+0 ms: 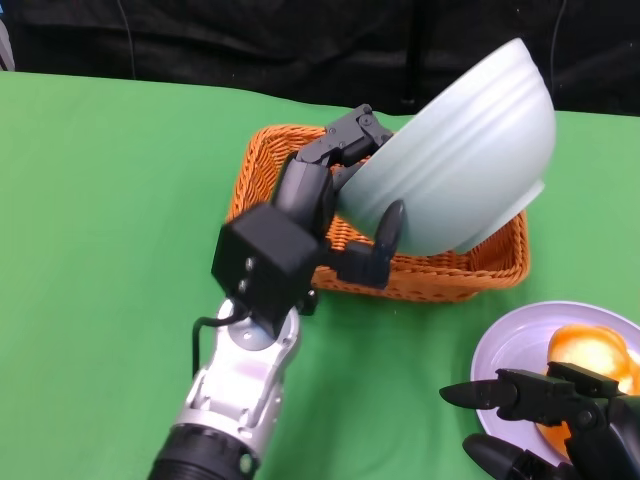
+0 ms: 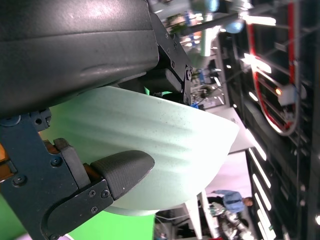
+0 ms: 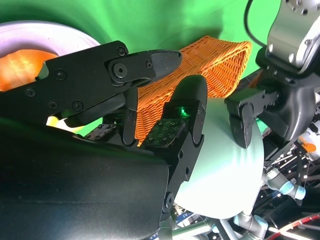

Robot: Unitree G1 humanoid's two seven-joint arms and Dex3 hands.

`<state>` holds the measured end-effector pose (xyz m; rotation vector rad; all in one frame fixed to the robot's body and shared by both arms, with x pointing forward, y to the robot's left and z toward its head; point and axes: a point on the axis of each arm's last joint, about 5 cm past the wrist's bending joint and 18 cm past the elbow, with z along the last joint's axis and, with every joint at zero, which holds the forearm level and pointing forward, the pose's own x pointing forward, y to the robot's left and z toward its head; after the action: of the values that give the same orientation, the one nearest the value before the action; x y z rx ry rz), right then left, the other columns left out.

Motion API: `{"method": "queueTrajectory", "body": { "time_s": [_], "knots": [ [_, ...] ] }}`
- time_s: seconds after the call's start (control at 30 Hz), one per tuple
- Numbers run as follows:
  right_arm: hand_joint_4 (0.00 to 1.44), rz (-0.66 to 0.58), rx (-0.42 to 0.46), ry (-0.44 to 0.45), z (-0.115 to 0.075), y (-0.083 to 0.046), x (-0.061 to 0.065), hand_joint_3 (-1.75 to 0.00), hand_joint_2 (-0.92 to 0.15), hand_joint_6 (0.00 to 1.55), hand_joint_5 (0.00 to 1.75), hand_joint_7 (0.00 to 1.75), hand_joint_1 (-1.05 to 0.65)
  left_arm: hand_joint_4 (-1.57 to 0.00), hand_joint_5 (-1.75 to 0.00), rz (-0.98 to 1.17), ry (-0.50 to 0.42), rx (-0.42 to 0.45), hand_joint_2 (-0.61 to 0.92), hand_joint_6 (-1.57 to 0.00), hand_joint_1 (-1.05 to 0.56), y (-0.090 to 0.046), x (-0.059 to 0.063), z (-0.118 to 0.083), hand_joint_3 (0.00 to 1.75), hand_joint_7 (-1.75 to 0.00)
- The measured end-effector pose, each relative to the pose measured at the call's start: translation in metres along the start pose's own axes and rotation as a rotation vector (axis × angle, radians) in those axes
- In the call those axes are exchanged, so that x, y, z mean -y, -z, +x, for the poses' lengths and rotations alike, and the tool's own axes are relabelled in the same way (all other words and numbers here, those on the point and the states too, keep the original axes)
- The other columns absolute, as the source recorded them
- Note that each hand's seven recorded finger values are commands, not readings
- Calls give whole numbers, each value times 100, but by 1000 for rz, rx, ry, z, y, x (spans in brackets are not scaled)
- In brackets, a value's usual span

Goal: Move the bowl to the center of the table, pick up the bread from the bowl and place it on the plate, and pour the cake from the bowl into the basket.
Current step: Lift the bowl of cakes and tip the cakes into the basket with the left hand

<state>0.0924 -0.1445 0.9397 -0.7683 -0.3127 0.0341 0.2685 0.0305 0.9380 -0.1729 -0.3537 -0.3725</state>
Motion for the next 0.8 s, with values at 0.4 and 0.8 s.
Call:
{"method": "queueTrajectory", "body": {
  "time_s": [0.4,0.8],
  "knots": [
    [68,2,-4,-2,-1,0,0,-27,-83,85,93,48,-27,-109,-175,-391,-165,-262,28,-90,-9,-6,-1,4,174,-173],
    [68,3,-7,2,-2,0,0,-27,-82,84,92,48,-27,-108,-175,-744,-319,-443,30,-87,-16,-5,-20,-1,171,-175]
  ]
}}
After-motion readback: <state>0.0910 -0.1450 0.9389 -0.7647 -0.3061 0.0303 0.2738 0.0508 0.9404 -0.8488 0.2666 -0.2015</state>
